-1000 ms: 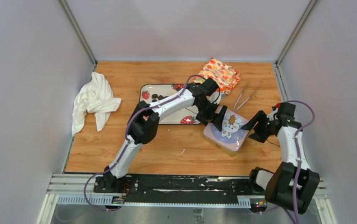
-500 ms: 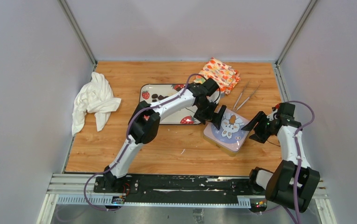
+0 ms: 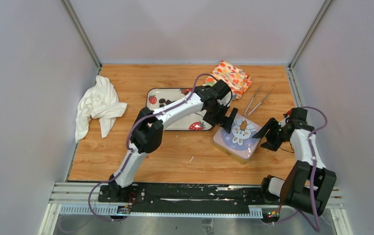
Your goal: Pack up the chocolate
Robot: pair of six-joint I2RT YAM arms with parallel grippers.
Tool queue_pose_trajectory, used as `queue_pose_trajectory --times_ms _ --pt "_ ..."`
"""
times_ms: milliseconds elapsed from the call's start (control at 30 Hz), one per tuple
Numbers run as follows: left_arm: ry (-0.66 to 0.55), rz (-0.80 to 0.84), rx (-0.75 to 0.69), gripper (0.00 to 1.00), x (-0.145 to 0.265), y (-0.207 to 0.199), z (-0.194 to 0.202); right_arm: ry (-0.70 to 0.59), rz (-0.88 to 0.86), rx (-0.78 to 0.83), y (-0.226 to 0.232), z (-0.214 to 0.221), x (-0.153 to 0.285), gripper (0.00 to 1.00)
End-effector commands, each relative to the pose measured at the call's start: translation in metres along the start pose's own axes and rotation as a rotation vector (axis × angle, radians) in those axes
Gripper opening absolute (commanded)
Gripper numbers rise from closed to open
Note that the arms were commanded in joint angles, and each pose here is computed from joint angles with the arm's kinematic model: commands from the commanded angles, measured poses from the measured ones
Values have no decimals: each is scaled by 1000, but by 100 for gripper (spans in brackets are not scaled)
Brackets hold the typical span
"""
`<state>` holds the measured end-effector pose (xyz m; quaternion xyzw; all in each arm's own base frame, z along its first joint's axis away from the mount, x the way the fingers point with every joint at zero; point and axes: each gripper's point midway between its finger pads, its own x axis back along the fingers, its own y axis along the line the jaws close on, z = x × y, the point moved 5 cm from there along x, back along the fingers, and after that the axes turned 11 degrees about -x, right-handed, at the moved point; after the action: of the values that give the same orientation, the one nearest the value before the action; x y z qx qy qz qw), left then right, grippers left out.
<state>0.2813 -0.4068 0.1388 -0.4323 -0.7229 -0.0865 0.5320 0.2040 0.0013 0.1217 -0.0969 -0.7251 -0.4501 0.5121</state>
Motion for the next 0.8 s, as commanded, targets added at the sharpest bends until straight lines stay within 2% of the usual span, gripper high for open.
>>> queue_pose_trajectory --times_ms 0,167,267,767 --pt "-16 30 -42 93 4 -17 -5 0 10 -2 -1 -5 1 62" --pt "-12 59 -42 86 1 -21 -6 3 13 2 -1 -5 0 62" --pt "-16 76 -44 84 2 -23 -8 4 15 1 -2 -5 0 62" --pt "-1 22 -18 91 -8 -14 -4 10 14 2 -2 -5 -1 62"
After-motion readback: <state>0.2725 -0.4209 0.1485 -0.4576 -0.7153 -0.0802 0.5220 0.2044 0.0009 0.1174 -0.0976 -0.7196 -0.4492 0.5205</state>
